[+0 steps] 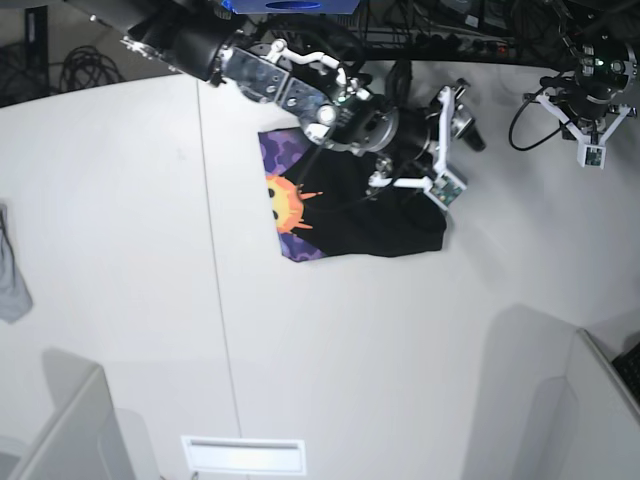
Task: Fold the T-shirt properly
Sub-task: 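Release the shirt and reposition both grippers at the folded bundle's sides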
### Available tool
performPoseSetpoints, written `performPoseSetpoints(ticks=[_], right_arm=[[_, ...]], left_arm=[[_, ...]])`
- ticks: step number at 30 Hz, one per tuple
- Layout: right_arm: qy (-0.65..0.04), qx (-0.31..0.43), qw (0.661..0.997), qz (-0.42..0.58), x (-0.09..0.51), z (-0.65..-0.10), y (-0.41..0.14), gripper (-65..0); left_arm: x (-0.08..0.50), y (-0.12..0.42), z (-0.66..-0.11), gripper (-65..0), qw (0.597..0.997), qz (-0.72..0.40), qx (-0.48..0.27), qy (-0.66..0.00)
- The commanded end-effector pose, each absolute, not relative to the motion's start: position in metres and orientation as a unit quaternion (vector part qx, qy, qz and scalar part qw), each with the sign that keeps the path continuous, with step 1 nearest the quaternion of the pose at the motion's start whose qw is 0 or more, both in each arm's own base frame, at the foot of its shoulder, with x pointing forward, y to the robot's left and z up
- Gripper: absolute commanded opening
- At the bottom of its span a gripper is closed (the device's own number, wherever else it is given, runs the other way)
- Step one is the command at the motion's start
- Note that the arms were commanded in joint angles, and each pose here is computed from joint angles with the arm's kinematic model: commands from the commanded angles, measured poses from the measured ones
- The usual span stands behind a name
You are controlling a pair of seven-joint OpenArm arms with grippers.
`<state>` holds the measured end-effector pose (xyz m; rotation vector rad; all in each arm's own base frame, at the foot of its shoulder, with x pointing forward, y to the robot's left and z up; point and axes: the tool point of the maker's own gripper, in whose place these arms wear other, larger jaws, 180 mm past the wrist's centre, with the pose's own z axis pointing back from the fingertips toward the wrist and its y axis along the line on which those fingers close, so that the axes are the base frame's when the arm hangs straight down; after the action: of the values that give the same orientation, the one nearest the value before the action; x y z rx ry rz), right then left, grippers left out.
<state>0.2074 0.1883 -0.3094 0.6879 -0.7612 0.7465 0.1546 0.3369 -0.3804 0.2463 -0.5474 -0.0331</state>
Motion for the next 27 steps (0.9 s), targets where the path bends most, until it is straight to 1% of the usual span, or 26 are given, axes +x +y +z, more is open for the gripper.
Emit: performPoseSetpoints(ticks=[1, 3, 4, 5, 7, 10, 13, 16, 19, 20, 21, 24, 26, 27], right_arm=[[-0.401, 0.319, 0.796, 0.323, 0.232, -0.286, 0.178, -36.3], [-0.419, 0.303, 0.808, 0.282, 0.252, -0.283, 0.143, -51.9], [-0.424, 0.294, 0.818, 0.255, 0.259, -0.284, 0.125, -61.4], [-0.427, 0.287, 0.826, 0.232, 0.264, -0.286, 0.110, -65.0], [-0.425, 0.273, 0.844, 0.179, 0.269, -0.296, 0.080, -65.0], [-0.411, 0.244, 0.871, 0.110, 0.271, -0.318, 0.038, -65.0], [-0.398, 0.224, 0.886, 0.077, 0.266, -0.333, 0.013, -65.0], [-0.389, 0.209, 0.896, 0.050, 0.262, -0.343, -0.006, -65.0], [-0.384, 0.195, 0.902, 0.029, 0.260, -0.350, -0.022, -65.0], [-0.382, 0.192, 0.903, 0.025, 0.258, -0.352, -0.026, -65.0], [-0.380, 0.190, 0.905, 0.020, 0.256, -0.353, -0.029, -65.0], [-0.374, 0.186, 0.908, 0.015, 0.251, -0.358, -0.034, -65.0], [-0.369, 0.175, 0.912, 0.024, 0.247, -0.362, -0.041, -65.0], [-0.367, 0.172, 0.914, 0.030, 0.246, -0.364, -0.043, -65.0]], left_arm=[[0.160, 0.338, -0.372, -65.0, 0.950, -0.027, 0.127, -0.283], [0.160, 0.337, -0.372, -65.0, 0.951, -0.026, 0.125, -0.282], [0.161, 0.336, -0.372, -65.0, 0.951, -0.028, 0.124, -0.283], [0.161, 0.336, -0.372, -65.0, 0.951, -0.027, 0.124, -0.283], [0.166, 0.324, -0.374, -65.0, 0.950, -0.032, 0.103, -0.293], [0.180, 0.287, -0.372, -65.0, 0.942, -0.035, 0.024, -0.332], [0.190, 0.260, -0.361, -65.0, 0.925, -0.017, -0.056, -0.376], [0.202, 0.244, -0.347, -65.0, 0.903, 0.005, -0.117, -0.414], [0.214, 0.231, -0.336, -65.0, 0.886, 0.010, -0.154, -0.438], [0.218, 0.228, -0.336, -59.6, 0.884, 0.009, -0.159, -0.440], [0.221, 0.225, -0.338, -52.7, 0.882, 0.010, -0.167, -0.440], [0.229, 0.206, -0.348, -26.3, 0.878, 0.015, -0.198, -0.436], [0.234, 0.194, -0.353, -13.5, 0.874, 0.024, -0.218, -0.434], [0.236, 0.188, -0.357, -8.2, 0.873, 0.029, -0.229, -0.431]])
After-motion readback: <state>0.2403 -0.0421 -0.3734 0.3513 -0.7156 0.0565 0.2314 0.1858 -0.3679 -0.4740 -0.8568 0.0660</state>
